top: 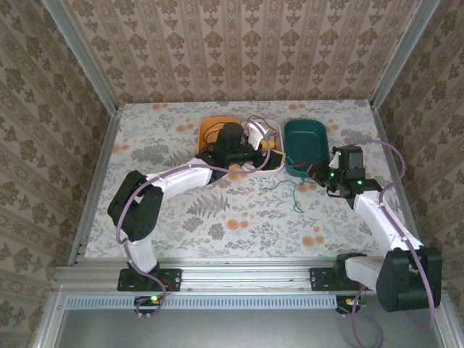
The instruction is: Untangle the cables
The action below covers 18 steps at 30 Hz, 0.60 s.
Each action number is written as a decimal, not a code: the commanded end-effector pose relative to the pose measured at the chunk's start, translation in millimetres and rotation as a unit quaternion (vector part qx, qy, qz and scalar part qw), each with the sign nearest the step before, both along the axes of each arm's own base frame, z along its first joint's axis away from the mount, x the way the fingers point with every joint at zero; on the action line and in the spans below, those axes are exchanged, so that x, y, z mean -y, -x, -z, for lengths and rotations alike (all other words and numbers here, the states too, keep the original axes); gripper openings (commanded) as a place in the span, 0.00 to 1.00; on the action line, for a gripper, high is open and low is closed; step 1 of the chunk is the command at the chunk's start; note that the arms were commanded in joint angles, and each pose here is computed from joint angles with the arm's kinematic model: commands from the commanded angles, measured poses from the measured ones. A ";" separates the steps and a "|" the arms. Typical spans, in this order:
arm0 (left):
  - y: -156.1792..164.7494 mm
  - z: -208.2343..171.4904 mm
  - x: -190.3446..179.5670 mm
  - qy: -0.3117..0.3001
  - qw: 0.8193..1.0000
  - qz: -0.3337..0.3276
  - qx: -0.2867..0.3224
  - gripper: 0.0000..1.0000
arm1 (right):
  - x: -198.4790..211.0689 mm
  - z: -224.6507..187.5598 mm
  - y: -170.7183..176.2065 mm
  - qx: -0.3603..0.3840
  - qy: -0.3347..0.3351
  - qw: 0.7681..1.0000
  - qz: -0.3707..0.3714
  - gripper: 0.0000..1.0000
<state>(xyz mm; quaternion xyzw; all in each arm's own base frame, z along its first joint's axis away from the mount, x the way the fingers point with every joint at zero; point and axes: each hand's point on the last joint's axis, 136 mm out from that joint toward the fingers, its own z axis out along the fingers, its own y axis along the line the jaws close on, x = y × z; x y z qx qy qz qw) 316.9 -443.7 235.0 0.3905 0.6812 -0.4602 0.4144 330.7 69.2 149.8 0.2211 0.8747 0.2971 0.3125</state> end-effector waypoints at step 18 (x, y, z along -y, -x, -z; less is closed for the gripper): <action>-57.1 6.1 -11.9 0.030 0.998 -0.040 -0.047 0.11 | -53.3 -48.7 -2.1 0.060 -0.093 0.985 -0.132 0.00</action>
